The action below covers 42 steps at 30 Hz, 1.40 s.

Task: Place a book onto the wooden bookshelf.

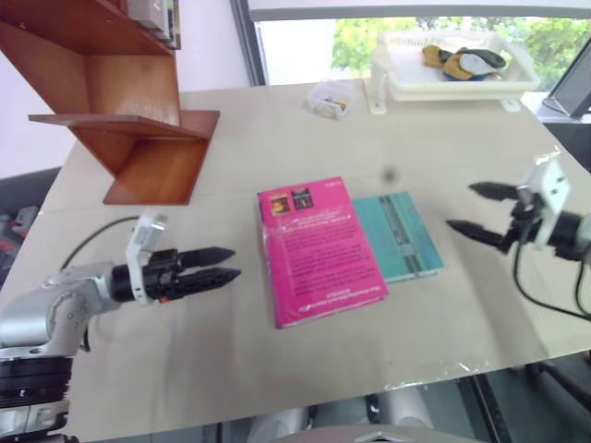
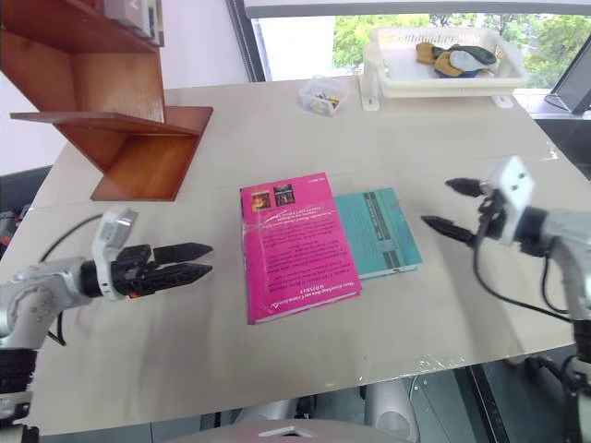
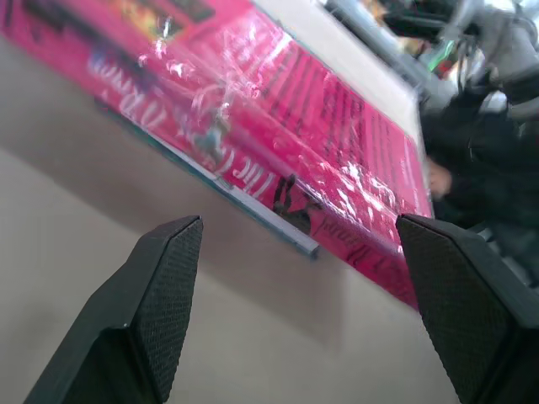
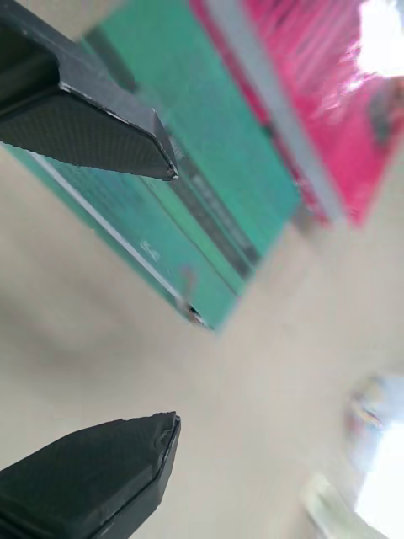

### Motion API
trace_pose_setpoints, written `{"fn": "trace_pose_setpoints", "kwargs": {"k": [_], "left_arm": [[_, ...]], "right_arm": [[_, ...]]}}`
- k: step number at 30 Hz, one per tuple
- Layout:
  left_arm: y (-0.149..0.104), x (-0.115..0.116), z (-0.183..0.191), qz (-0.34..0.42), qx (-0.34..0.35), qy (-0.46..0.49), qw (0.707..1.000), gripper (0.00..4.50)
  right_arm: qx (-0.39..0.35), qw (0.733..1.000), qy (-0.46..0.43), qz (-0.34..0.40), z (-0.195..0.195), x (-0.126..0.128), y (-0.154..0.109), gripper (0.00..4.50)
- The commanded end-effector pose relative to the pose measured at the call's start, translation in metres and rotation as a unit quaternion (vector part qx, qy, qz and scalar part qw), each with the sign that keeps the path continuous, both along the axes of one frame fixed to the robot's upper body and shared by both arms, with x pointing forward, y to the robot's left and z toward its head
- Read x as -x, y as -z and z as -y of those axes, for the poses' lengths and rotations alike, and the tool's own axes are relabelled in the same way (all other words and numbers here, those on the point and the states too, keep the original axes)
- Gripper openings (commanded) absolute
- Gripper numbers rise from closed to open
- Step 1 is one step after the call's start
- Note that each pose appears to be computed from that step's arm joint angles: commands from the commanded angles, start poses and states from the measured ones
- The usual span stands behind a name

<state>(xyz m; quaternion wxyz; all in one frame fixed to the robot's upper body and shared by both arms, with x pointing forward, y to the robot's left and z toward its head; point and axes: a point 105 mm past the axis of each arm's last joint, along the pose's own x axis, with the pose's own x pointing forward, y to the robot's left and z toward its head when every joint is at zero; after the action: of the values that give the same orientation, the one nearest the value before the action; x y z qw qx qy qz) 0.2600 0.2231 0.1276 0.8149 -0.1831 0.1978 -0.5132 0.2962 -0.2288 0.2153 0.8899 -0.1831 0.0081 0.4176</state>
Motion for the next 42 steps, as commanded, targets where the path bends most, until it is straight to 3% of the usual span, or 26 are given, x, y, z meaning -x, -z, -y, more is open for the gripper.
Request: {"fn": "trace_pose_setpoints", "kwargs": {"k": [1, 6, 8, 14, 23, 27, 32, 42], "left_arm": [[0.004, -0.005, 0.006, -0.050, 0.054, -0.011, 0.997, 3.87], [0.020, -0.012, 0.026, -0.129, 0.124, -0.013, 0.984, 3.87], [0.023, -0.011, 0.035, -0.148, 0.137, -0.003, 0.979, 3.87], [0.022, -0.017, 0.054, -0.189, 0.199, 0.005, 0.962, 3.87], [0.034, -0.017, 0.070, -0.231, 0.215, 0.027, 0.949, 3.87], [0.031, -0.020, 0.069, -0.230, 0.220, 0.034, 0.947, 2.64], [0.027, -0.023, 0.062, -0.236, 0.221, 0.030, 0.946, 0.34], [0.007, -0.021, 0.046, -0.193, 0.232, 0.022, 0.953, 0.19]], "right_arm": [[0.004, 0.998, -0.050, 0.032, -0.007, 0.027, -0.029, 4.50], [0.052, 0.985, -0.151, -0.065, -0.023, 0.077, -0.010, 4.50], [0.068, 0.980, -0.161, -0.094, -0.025, 0.086, -0.003, 4.50], [0.107, 0.979, -0.130, -0.116, -0.012, 0.089, 0.008, 4.50], [0.120, 0.979, -0.114, -0.114, -0.003, 0.092, 0.009, 4.50], [0.123, 0.980, -0.110, -0.111, -0.001, 0.092, 0.008, 4.50], [0.123, 0.981, -0.106, -0.109, 0.000, 0.091, 0.007, 4.50], [0.105, 0.985, -0.096, -0.100, 0.001, 0.087, 0.007, 4.50]]}}
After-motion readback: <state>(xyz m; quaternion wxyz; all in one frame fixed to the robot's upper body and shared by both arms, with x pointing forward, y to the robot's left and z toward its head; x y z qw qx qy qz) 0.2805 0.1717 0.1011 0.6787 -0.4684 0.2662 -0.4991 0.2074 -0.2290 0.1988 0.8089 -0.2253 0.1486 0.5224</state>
